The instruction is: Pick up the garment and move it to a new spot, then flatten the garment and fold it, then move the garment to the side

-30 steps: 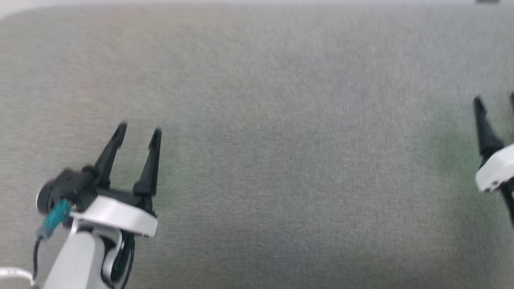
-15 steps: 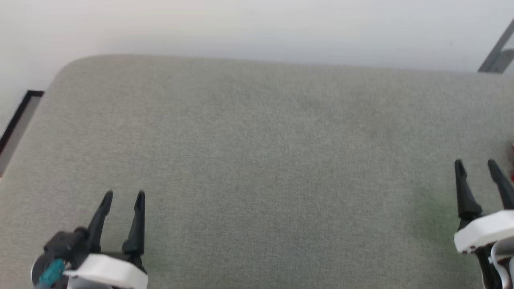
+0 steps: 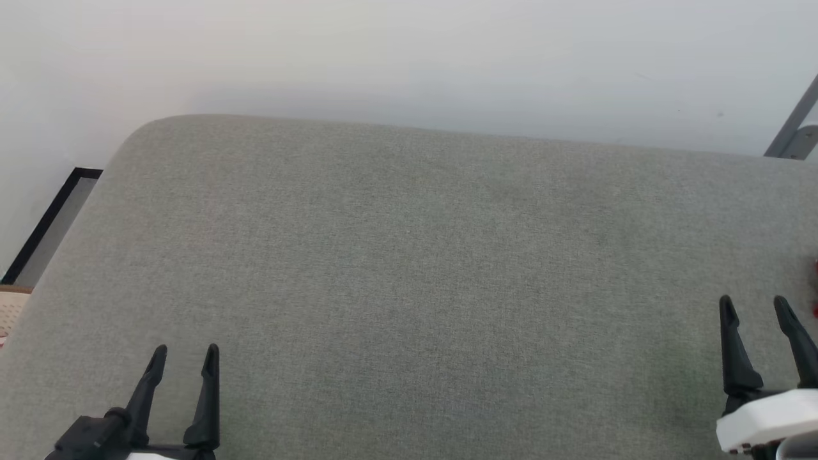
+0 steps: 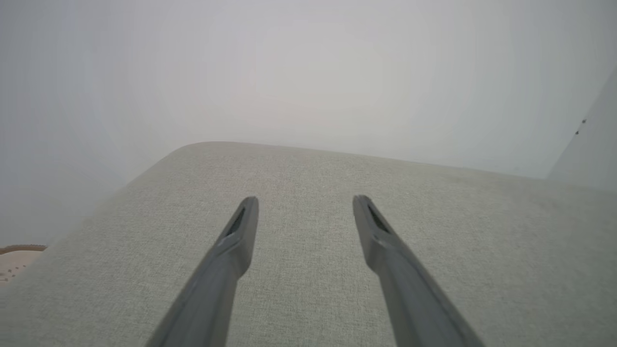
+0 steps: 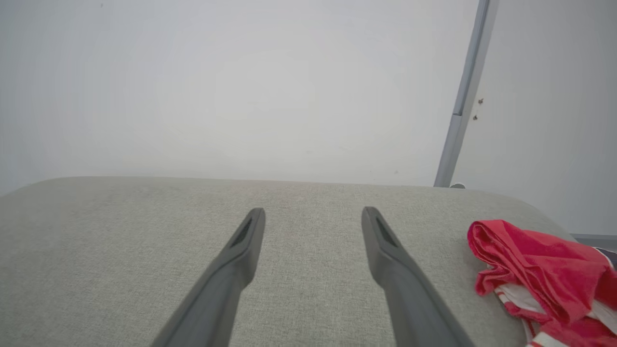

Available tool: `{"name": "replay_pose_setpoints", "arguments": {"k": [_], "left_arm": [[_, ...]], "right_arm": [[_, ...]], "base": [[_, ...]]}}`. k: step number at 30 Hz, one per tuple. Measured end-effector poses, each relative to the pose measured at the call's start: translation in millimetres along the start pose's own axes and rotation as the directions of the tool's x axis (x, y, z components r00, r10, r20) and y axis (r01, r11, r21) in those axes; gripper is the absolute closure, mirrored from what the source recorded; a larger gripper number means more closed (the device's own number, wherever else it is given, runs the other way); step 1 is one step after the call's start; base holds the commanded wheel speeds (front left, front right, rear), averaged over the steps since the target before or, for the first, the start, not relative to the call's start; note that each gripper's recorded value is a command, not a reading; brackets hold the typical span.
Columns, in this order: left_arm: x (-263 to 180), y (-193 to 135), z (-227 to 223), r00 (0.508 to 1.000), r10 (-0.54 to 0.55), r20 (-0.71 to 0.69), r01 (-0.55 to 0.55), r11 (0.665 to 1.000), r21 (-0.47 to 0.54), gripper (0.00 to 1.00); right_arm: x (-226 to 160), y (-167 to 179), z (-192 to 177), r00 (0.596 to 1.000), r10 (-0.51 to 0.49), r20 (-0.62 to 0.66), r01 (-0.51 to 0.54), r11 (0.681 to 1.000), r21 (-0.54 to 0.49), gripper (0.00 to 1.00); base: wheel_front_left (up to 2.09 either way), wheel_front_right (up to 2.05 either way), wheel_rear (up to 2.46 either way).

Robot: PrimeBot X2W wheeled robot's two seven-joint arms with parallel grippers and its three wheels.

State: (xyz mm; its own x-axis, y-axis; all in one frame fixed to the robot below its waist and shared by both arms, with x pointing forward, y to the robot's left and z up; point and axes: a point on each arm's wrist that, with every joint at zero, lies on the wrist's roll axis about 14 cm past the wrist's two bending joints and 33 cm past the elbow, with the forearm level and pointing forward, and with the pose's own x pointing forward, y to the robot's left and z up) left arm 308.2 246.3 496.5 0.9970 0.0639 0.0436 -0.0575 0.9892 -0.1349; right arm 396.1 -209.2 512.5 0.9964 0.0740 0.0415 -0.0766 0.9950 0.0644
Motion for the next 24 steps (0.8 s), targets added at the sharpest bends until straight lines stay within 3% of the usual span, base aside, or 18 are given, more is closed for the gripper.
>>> {"name": "replay_pose_setpoints", "arguments": {"k": [22, 23, 24], "left_arm": [[-4.4, 3.7, 10.3, 1.0, 0.004, 0.029, -0.005, 1.0, 0.014, 0.0], [-4.7, 3.5, 8.5, 1.0, 0.005, 0.024, -0.005, 1.0, 0.011, 1.0], [-5.4, 2.9, 4.9, 1.0, 0.007, 0.014, -0.007, 1.0, 0.006, 1.0]], "right_arm": [[-15.5, 6.3, 6.3, 1.0, -0.02, -0.003, 0.02, 1.0, 0.004, 0.0], [-15.8, 6.9, 4.8, 1.0, -0.02, -0.007, 0.02, 1.0, 0.007, 1.0], [-16.6, 7.2, 0.9, 1.0, -0.021, -0.018, 0.022, 1.0, 0.011, 1.0]], "base": [[0.0, 0.0, 0.0], [0.0, 0.0, 0.0], [0.0, 0.0, 0.0]]}}
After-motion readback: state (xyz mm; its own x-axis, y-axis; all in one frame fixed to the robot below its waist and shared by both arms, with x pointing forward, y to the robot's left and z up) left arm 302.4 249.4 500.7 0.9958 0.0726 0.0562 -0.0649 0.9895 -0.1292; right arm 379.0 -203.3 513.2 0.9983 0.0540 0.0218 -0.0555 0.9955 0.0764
